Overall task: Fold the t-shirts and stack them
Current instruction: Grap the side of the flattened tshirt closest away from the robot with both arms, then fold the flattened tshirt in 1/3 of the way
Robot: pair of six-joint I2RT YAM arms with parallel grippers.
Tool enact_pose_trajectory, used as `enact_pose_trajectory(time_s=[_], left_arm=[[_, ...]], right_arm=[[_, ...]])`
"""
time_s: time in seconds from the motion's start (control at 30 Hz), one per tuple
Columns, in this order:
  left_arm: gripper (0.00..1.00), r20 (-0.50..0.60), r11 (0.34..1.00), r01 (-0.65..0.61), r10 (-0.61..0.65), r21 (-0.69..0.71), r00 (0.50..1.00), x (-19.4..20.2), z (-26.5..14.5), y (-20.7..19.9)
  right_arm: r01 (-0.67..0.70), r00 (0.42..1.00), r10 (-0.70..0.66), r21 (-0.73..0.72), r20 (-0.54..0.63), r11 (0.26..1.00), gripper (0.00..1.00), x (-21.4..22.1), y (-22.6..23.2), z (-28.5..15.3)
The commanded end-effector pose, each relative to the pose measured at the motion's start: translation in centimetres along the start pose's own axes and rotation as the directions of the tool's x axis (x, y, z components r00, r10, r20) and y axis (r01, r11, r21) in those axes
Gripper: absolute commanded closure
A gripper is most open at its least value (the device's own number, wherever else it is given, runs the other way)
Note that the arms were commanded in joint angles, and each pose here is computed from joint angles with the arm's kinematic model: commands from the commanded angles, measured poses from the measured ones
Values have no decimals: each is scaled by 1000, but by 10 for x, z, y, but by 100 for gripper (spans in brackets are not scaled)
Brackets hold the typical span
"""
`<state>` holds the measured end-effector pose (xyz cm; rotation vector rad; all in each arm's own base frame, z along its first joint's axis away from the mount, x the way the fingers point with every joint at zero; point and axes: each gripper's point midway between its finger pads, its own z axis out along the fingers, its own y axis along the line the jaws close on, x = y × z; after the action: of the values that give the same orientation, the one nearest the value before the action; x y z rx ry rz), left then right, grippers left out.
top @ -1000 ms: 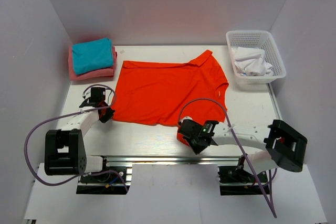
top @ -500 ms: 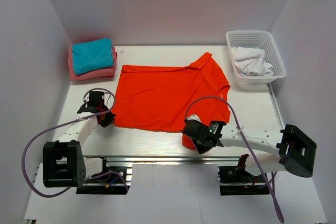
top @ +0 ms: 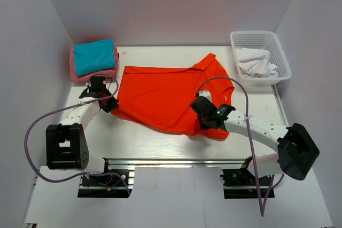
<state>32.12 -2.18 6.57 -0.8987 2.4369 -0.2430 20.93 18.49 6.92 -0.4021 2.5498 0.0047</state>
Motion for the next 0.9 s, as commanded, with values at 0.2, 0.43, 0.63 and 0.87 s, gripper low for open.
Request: enact_pose_trajectory(time_s=[0.2, 0.43, 0.63, 0.87], left_arm=[[100, 63, 999, -15, 13, 37, 998, -50, 12, -37], [100, 82, 998, -45, 43, 31, 996, -76, 31, -54], [100, 85, 998, -54, 52, 21, 995, -91, 45, -64], [100, 127, 998, -64, 61, 19, 990, -109, 60, -73]], right_arm=[[-100, 988, 91, 69, 121, 993, 100, -77, -39, 7], [-146, 975, 129, 87, 178, 985, 100, -119, -62, 17], [-117, 980, 96, 113, 177, 987, 100, -141, -78, 27], [-23, 987, 2, 129, 161, 991, 100, -159, -91, 46]])
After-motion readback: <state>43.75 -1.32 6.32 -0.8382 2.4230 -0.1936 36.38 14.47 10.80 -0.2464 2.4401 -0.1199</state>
